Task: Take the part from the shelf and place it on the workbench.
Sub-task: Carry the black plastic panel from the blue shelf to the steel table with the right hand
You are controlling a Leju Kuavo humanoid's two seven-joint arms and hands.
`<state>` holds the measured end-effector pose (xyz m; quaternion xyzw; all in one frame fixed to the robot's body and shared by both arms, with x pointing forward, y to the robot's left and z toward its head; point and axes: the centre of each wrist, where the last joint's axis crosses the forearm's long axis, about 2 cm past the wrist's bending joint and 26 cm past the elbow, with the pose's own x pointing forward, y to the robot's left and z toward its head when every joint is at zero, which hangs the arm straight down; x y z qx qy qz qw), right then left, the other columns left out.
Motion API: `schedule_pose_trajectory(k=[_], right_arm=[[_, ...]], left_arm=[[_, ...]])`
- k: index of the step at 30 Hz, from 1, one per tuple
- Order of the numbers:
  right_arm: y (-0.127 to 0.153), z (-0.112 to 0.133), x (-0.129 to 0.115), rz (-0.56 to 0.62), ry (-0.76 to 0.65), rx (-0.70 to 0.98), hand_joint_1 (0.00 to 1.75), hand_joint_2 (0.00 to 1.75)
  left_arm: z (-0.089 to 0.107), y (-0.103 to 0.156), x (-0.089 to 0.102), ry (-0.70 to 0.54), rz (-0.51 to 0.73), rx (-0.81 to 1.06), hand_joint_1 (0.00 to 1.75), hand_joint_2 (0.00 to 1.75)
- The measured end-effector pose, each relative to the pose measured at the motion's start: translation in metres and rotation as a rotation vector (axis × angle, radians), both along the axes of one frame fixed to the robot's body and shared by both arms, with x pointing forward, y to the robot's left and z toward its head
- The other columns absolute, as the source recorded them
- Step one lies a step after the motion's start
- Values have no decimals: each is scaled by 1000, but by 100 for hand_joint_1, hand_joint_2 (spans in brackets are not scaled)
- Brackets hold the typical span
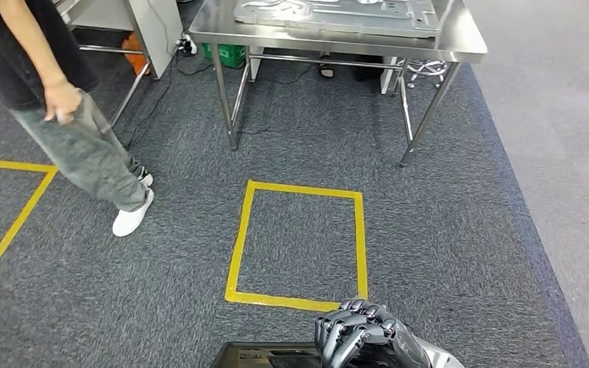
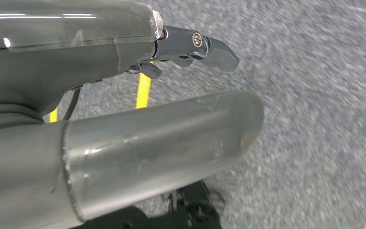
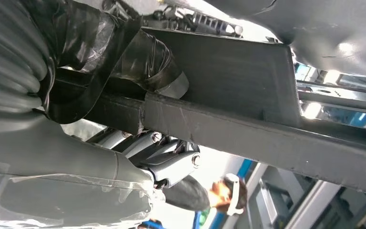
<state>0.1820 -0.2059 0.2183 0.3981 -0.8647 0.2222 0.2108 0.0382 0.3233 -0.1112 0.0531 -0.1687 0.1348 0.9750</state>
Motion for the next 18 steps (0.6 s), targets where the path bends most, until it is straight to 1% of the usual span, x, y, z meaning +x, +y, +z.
schedule_pose_trajectory(k=[7,12,18], right_arm=[[-2,1,1,9,-9,-11,175,175],[-2,-1,1,-12,-17,-27,175,175],[-4,-1,2,-28,-22,-29,175,175]], left_arm=[[0,-1,5,-13,3,-9,0,0],[0,-1,-1,-4,11,-19,0,0],[0,0,1,-11,18,-30,0,0]])
